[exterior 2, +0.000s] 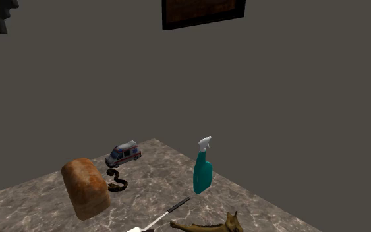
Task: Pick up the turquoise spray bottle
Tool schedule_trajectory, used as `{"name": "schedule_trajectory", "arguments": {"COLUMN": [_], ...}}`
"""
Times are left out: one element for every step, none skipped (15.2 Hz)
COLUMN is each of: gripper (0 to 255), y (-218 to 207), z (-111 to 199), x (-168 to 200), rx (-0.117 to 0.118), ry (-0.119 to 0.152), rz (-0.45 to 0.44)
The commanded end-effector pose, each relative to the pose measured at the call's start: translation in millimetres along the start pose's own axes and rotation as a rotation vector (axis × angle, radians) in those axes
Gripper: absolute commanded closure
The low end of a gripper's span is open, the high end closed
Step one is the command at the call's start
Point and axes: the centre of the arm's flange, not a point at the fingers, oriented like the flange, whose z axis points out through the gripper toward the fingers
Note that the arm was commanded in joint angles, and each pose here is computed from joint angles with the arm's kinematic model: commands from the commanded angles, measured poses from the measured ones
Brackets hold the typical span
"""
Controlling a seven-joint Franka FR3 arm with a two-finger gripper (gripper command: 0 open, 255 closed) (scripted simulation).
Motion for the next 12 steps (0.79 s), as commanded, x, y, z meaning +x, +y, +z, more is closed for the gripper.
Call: {"name": "schedule_trajectory", "arguments": {"gripper": [0,0,0,0,0,0,0,0,0,0,0,0], "y": [0.0,8.1,16.4,24.7,33.3,41.9,50.7,59.6,68.7,77.8,87.1,96.5], "z": [0.0,7.8,15.5,23.2,30.9,38.5,46.2,53.8,61.3,68.9,76.4,83.9], "x": [0.0,6.3,12.5,18.5,24.4,30.1,35.6,41.0,46.2,51.2,56.1,60.8], "rx": [0.0,-0.003,-0.006,-0.009,-0.013,-0.016,-0.019,-0.022,-0.025,-0.028,-0.031,-0.035], "ry": [0.0,0.0,0.0,0.0,0.0,0.0,0.0,0.0,0.0,0.0,0.0,0.0], "rz": [0.0,0.019,0.038,0.057,0.076,0.095,0.114,0.133,0.152,0.171,0.189,0.208]}}
